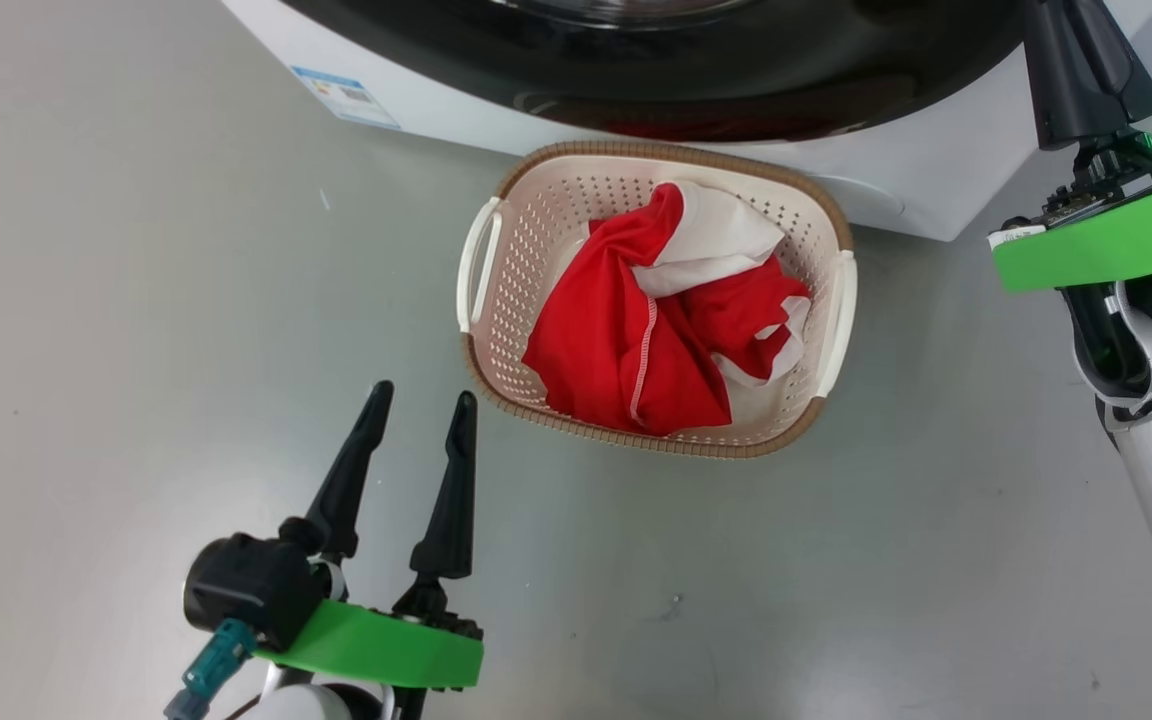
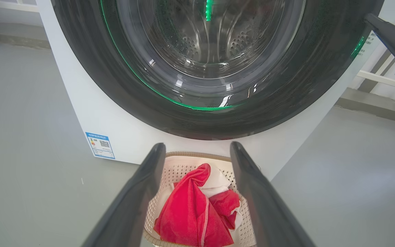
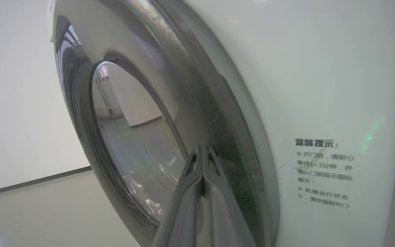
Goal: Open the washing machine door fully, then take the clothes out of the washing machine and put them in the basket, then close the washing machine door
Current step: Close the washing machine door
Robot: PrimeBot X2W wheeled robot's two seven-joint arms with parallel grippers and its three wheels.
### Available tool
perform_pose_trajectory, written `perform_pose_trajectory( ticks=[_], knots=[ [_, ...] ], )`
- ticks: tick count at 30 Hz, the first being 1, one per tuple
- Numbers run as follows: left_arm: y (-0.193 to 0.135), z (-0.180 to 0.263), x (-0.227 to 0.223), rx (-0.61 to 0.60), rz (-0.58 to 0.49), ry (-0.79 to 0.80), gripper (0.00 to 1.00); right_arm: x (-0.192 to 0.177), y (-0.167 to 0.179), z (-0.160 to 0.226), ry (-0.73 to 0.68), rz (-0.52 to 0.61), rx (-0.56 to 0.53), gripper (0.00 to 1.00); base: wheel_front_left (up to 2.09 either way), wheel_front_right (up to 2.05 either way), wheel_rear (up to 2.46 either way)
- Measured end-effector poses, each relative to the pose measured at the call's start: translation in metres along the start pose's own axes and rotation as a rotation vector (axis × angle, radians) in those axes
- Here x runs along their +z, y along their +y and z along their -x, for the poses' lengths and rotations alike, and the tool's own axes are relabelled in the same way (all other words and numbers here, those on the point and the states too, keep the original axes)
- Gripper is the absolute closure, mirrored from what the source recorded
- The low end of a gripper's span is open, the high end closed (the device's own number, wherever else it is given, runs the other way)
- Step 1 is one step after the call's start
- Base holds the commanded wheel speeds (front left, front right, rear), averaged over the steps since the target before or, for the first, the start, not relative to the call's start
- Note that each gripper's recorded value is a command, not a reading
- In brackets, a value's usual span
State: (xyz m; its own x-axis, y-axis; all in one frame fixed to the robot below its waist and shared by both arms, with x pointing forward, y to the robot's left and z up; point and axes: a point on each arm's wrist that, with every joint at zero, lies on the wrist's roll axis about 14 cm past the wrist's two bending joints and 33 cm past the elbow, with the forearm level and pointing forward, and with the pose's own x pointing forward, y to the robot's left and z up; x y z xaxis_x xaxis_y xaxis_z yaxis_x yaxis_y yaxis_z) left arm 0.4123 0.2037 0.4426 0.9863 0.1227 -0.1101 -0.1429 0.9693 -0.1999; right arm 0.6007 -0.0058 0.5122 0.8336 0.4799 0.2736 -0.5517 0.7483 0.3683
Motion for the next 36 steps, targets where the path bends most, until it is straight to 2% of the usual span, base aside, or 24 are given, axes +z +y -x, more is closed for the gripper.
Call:
perform_pose_trajectory(
  ticks=[3, 6, 7, 8, 9, 36],
  knots=[
    [0.0, 0.0, 0.003, -0.002, 0.001, -0.008, 0.0, 0.005, 0.002, 0.003, -0.002, 0.009, -0.003, 1.0, 0.0, 0.0, 0.0],
    [-0.001, 0.002, 0.007, -0.017, -0.005, -0.02, 0.0, 0.001, 0.005, 0.019, 0.034, 0.016, -0.011, 0.56, 0.0, 0.0, 0.0],
    [-0.002, 0.003, 0.008, -0.02, -0.009, -0.022, 0.0, -0.001, 0.006, 0.024, 0.045, 0.015, -0.015, 0.37, 0.0, 0.0, 0.0],
    [-0.001, 0.003, 0.008, -0.022, -0.008, -0.023, 0.0, -0.003, 0.006, 0.029, 0.055, 0.014, -0.021, 0.07, 0.0, 0.0, 0.0],
    [0.0, 0.004, 0.009, -0.024, -0.01, -0.024, 0.0, -0.003, 0.007, 0.034, 0.063, 0.013, -0.027, 0.0, 0.0, 0.0, 0.0],
    [-0.007, 0.019, 0.019, -0.11, -0.043, -0.054, 0.0, 0.022, -0.025, 0.181, 0.169, 0.095, -0.296, 0.0, 0.0, 0.0, 0.0]
  ],
)
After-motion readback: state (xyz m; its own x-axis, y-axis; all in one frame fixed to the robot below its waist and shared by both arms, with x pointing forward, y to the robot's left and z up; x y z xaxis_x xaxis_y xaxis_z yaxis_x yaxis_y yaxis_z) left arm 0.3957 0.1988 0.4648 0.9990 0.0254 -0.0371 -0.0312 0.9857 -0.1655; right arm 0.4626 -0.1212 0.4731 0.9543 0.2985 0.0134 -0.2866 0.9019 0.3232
